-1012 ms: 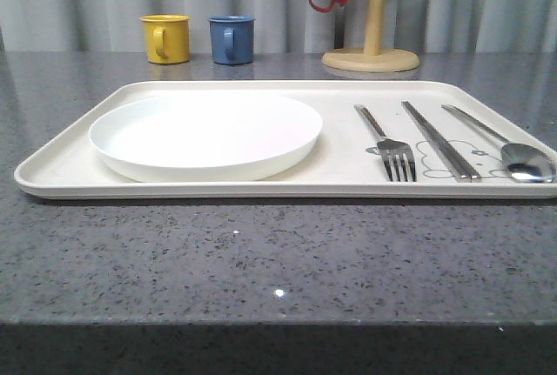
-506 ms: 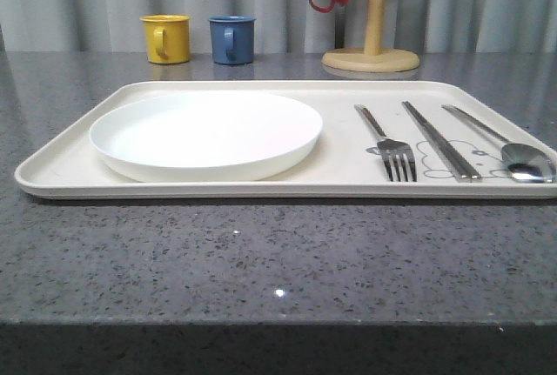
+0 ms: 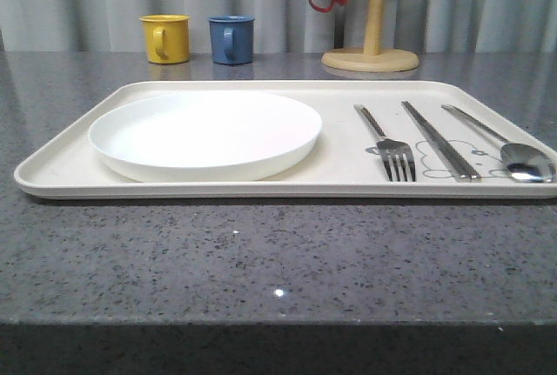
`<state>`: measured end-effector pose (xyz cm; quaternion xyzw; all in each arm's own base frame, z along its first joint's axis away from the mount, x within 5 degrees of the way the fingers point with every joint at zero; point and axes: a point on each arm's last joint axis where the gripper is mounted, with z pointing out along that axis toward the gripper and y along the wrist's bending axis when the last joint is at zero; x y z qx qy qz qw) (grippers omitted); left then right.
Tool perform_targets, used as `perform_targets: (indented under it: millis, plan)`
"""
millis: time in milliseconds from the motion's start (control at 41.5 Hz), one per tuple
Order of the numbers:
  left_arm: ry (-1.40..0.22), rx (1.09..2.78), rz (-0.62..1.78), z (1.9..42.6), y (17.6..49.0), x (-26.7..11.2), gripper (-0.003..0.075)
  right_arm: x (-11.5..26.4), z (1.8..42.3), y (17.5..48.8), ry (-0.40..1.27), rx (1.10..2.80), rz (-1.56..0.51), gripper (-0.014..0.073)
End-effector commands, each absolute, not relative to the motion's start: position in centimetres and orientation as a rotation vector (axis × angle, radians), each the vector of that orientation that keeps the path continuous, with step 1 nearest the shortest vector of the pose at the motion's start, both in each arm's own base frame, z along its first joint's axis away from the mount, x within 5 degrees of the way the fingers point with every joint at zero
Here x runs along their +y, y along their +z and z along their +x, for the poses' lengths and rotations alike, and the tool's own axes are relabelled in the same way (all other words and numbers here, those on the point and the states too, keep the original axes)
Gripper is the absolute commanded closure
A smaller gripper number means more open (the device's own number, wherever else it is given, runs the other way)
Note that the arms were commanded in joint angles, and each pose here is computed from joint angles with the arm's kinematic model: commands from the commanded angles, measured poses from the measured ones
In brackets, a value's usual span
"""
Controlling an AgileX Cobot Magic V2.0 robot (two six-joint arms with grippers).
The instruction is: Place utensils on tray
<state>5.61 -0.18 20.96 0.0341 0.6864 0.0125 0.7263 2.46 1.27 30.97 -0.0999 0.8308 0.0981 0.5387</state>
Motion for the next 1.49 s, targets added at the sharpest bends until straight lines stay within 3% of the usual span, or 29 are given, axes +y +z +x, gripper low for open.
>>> perform_targets:
  millis: [0, 169, 410, 1470]
  plan:
    - [0.021, 1.42, 0.063, 5.4, 21.2, -0.2, 0.074, 1.3, 2.7, 32.3, 0.23, 1.885, -0.229, 0.0662]
    - [0.021, 1.42, 0.063, 5.4, 21.2, -0.2, 0.074, 0.1, 3.4, 28.2, -0.02, 1.622, -0.072, 0.0662]
    - [0.021, 1.42, 0.063, 5.4, 21.2, -0.2, 0.074, -0.2, 5.5, 20.4, -0.073, 1.488, -0.007, 0.0662]
    - [0.021, 1.422, 0.063, 5.5, 21.2, -0.2, 0.074, 0.0, 5.4, 21.1, 0.079, 1.422, 0.077, 0.0662]
